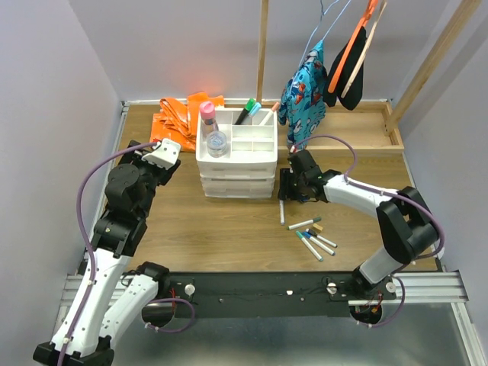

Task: Sort the stationery into containers
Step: Pick up the pen from the center of the board.

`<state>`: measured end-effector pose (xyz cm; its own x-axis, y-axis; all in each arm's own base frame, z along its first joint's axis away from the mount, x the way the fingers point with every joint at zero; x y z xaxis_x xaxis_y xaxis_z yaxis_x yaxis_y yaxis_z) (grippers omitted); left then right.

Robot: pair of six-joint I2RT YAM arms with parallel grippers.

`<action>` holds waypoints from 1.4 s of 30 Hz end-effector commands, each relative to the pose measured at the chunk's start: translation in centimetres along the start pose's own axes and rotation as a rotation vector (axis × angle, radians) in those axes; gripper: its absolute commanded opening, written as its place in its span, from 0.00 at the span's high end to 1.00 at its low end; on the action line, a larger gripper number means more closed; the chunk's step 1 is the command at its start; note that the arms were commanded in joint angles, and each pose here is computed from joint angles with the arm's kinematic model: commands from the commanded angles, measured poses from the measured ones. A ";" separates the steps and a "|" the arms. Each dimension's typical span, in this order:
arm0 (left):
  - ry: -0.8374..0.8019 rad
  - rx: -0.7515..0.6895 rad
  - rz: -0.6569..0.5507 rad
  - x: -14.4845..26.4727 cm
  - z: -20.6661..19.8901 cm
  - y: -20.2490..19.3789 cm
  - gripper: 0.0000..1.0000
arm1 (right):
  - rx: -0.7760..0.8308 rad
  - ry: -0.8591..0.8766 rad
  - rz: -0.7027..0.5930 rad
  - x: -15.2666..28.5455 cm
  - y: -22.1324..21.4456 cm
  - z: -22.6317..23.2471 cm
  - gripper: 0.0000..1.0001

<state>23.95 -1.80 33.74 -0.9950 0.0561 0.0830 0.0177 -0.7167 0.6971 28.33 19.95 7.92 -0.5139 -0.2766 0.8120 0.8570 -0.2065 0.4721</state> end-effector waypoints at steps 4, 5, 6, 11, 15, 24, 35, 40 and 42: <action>0.036 0.023 -0.004 0.4 0.3 -0.4 0.21 | 0.040 -0.033 -0.042 -2.2 0.0 0.4 0.47; 0.036 0.023 -0.004 0.4 0.3 -0.4 0.21 | 0.042 -0.046 -0.035 -2.4 -0.2 0.2 0.47; 0.037 0.024 -0.005 0.4 0.3 -0.4 0.21 | 0.044 -0.052 -0.030 -2.6 -0.3 0.2 0.48; 0.042 0.030 -0.010 0.3 0.3 -0.4 0.21 | 0.050 -0.091 -0.026 -3.1 -0.7 -0.4 0.49; 0.037 0.050 -0.016 0.2 0.0 -0.5 0.21 | 0.052 -0.106 -0.009 -3.6 -1.2 -0.8 0.51; 0.041 0.067 -0.028 0.5 0.4 -0.1 0.21 | 0.104 -0.221 0.079 -4.2 -4.7 -4.3 0.63; 0.014 0.089 -0.074 1.0 0.7 1.0 0.21 | 0.147 -0.143 0.034 1.0 -3.2 -2.7 0.99; -0.110 0.098 -0.138 0.8 -1.0 2.0 0.21 | 0.222 0.072 0.030 7.4 -0.5 1.6 0.99; -0.170 0.118 -0.164 0.6 -1.8 2.6 0.21 | 0.287 0.172 -0.026 10.9 2.1 4.2 0.99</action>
<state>23.45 -2.67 33.60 -0.9886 0.1360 0.0640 -0.0421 -0.6596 0.7504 25.16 18.74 10.60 -0.5171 -0.2475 0.8194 0.8525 -0.0629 0.5190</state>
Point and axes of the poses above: each gripper's point midway between its finger pads, its own x axis back along the fingers, its own z axis along the line the jaws close on, y = z × x, the point moved 4 cm from there along x, back along the fingers, and after that the axes turned 13 degrees about -x, right-handed, at the moved point
